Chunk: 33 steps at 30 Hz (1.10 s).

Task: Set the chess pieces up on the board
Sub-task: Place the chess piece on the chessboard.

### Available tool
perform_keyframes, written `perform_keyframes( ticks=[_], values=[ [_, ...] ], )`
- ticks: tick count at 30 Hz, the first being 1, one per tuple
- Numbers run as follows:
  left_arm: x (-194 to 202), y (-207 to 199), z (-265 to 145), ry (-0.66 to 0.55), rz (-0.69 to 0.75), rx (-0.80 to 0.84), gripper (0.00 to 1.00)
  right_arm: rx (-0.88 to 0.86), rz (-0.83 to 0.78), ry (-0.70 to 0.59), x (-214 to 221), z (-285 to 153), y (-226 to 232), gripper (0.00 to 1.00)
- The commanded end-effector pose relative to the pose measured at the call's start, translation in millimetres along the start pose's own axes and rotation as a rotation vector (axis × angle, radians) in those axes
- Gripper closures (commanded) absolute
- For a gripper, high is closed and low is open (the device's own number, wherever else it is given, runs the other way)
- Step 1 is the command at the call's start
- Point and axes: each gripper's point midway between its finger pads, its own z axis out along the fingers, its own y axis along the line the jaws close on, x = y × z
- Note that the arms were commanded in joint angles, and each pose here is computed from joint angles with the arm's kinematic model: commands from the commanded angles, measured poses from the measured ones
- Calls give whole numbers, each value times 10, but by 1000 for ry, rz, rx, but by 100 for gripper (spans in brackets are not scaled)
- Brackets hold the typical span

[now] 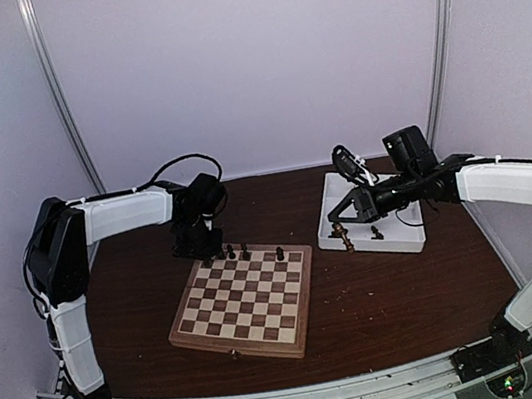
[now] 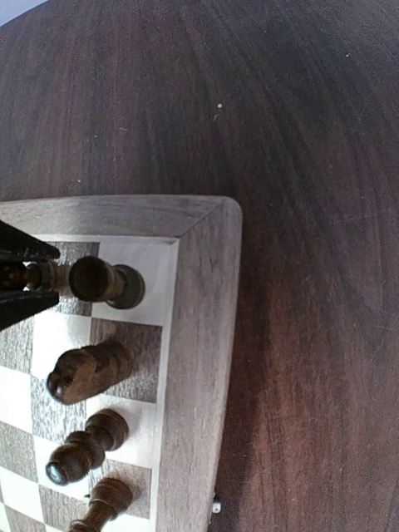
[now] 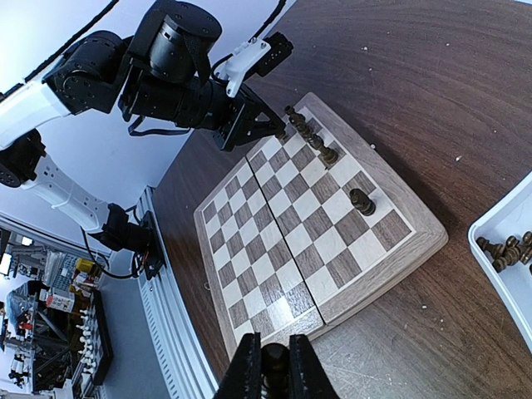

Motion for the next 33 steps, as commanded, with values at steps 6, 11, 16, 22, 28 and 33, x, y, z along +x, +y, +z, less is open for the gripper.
perform_keyframes(
  ticks=[6,11,16,22,28,33],
  values=[
    [-144,24,33,-36,-3,-4,88,-4,-32,-20,-96,-58,45,97],
    [-138,-6,39,-31,-3,12,82,-4,-31,-21,-101,-57,41,97],
    [-126,-13,52,-25,-1,15,79,-4,-29,-19,-95,-55,32,97],
    [-127,-52,-7,-19,2,43,74,-4,-32,-22,-94,-64,41,97],
    [-122,-20,-194,-32,-3,60,69,-2,-25,-22,-97,-53,28,97],
    [-16,-16,-393,-30,-5,111,65,10,-12,-28,-113,-33,-14,97]
  ],
)
